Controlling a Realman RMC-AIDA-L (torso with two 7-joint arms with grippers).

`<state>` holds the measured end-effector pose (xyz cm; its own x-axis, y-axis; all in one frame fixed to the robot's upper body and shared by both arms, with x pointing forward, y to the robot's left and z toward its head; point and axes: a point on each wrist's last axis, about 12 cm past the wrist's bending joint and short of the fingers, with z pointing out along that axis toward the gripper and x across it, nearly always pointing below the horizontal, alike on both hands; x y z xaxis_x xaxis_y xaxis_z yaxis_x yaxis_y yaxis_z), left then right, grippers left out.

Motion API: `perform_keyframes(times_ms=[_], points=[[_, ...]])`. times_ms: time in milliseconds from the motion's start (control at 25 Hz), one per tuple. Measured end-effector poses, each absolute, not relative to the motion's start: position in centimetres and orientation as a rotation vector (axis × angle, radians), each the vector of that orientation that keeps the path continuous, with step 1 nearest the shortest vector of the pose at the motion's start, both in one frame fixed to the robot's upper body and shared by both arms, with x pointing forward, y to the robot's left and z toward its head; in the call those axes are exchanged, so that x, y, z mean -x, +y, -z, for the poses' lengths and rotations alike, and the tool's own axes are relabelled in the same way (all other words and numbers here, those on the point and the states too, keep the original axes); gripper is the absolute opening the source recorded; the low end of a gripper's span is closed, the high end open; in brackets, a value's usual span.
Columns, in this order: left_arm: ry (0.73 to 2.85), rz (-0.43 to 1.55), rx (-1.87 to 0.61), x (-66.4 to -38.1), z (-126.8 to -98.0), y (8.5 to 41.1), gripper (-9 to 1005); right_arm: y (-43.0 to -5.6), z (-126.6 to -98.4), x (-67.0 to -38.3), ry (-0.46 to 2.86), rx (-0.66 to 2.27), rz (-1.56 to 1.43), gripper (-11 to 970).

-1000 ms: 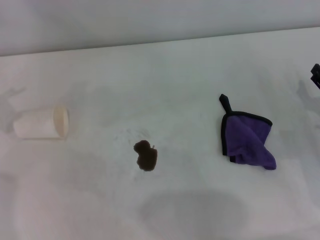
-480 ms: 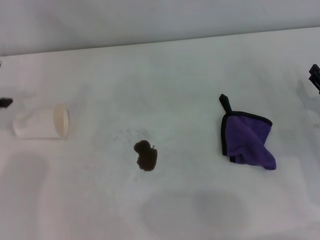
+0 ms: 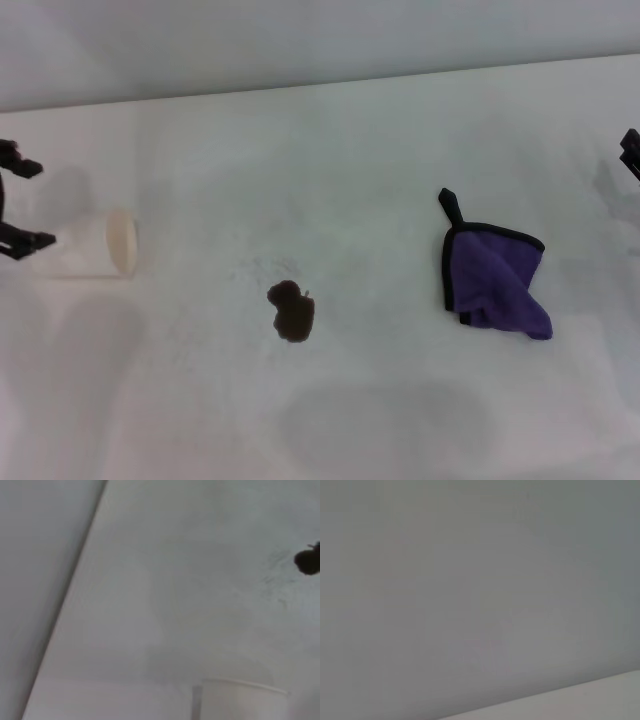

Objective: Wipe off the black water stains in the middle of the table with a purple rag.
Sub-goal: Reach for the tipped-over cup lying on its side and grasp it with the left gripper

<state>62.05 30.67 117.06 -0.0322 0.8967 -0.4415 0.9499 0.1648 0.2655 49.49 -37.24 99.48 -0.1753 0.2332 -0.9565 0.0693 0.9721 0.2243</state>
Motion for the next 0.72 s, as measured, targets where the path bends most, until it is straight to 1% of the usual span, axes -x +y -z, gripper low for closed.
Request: perform_keyframes(times_ms=[280, 400, 720], points=[[1.943, 0.166, -1.805, -62.6, -115.5, 29.2, 885, -37.4, -99.4, -49.4, 1.754, -0.235, -0.141, 811], [1.968, 0.130, -1.818, -62.8, -115.0, 29.1, 883, -37.4, -99.4, -49.5, 1.752, -0.234, -0.141, 811], [1.952, 0.106, -1.851, -63.4, -113.3, 27.9, 868, -37.4, -99.5, -49.6, 1.748, -0.231, -0.143, 811]])
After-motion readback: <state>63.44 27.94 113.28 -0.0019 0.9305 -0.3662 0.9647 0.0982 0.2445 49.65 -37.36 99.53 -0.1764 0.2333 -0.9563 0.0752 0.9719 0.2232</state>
